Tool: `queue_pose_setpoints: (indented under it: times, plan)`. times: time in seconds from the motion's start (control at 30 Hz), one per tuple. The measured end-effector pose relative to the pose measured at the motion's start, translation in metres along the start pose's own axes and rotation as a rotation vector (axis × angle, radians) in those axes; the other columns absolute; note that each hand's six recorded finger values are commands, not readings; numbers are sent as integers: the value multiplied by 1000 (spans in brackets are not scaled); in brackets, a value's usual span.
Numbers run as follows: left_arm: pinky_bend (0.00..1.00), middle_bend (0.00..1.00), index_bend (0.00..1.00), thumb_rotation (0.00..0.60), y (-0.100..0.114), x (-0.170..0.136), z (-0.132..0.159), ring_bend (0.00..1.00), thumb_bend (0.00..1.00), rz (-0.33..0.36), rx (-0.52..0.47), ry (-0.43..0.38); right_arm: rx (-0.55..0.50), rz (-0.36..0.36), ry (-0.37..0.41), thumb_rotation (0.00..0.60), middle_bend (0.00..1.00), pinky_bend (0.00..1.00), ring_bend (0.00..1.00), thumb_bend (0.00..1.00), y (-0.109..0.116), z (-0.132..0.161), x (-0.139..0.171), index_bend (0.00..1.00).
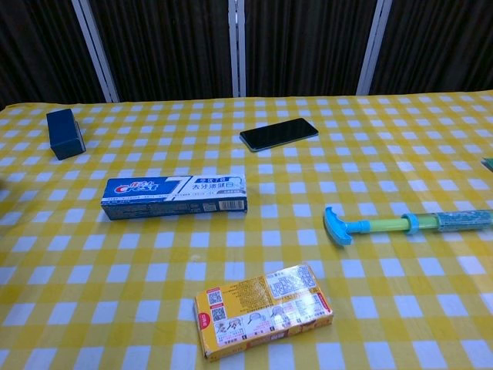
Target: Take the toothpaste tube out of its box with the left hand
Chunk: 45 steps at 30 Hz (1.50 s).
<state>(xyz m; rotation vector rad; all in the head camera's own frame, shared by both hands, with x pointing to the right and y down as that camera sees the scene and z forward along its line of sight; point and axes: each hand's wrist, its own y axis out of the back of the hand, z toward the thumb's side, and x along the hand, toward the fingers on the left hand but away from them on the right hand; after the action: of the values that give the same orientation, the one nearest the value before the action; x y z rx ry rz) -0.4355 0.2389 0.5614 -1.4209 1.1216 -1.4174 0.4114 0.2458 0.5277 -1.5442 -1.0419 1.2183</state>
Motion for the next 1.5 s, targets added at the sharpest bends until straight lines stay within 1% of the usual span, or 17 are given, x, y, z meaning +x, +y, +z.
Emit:
queue_pose_setpoints:
  times: [0.8,1.0,1.1,1.17,1.3,1.43,1.5]
  plan:
    - [0,0,0,600,-6,2,4,0,46,-35,10,-7,-13,-6,-1,600,0,0,0,66,3,-1,-1,14]
    - [0,0,0,600,-6,7,8,0,46,-42,7,-16,-26,-6,-6,600,0,0,0,66,3,-2,-1,14]
    - [0,0,0,600,-1,18,15,0,47,-43,15,-43,-38,-8,-7,600,0,0,0,66,4,-3,-2,14]
    - [19,0,0,600,3,29,23,0,47,-47,17,-67,-40,-9,-5,600,0,0,0,67,4,-3,-2,14]
    - [99,0,0,600,9,49,38,0,48,-60,24,-107,-45,-8,-6,600,0,0,0,66,4,-4,-3,14]
    - [131,0,5,600,9,74,57,12,50,-96,41,-149,-62,1,-15,600,0,0,0,66,3,-7,-4,14]
    - [157,0,25,600,7,86,65,37,80,-121,52,-155,-70,3,-19,600,0,0,0,67,3,-9,-5,14]
